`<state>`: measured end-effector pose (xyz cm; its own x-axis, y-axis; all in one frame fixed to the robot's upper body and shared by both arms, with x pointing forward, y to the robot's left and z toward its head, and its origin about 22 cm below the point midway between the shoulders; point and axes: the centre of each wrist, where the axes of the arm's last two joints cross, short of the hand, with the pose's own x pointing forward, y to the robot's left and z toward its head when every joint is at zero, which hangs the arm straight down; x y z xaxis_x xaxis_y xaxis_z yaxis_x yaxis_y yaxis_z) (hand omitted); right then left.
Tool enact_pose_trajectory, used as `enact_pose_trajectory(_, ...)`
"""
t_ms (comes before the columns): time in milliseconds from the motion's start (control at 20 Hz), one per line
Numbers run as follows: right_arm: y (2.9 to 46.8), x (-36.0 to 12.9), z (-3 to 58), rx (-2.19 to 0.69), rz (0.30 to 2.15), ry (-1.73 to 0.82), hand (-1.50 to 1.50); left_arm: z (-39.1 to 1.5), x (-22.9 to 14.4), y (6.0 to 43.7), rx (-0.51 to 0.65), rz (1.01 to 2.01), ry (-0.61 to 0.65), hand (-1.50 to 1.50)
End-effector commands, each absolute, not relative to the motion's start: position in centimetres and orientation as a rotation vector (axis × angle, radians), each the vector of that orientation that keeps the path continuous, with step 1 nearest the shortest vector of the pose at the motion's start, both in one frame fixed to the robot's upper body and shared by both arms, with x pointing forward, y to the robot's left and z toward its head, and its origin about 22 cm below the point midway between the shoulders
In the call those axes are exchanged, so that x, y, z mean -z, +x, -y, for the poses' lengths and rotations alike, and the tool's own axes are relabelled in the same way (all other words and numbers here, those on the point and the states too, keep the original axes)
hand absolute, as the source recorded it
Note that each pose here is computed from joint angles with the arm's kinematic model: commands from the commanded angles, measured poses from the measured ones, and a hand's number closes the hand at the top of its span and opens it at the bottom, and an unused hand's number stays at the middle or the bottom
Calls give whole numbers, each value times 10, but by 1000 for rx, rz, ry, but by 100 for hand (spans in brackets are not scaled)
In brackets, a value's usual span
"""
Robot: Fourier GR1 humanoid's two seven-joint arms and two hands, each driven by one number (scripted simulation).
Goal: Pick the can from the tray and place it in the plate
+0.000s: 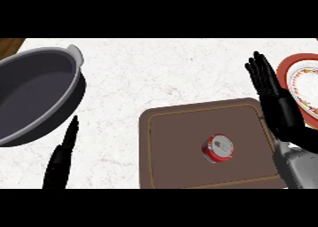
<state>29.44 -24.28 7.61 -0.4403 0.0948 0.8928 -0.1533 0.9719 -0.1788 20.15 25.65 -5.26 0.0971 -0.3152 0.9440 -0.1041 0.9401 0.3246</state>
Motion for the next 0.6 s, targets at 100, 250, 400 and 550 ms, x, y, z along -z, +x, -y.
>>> enact_pose_trajectory(100,292,-90,257,-261,1896,148,150,-284,13,237,116,1459,326,0)
enact_pose_trajectory(250,290,-95,283,-223,1783,237,150,-296,-16,257,102,1473,251,0)
enact_pose_trajectory(400,274,-73,317,-225,1845,-428,-150,-281,-2,252,46,1418,223,0)
enact_pose_trajectory(550,239,-20,288,-41,1898,-221,-150,-288,-20,267,60,1412,196,0)
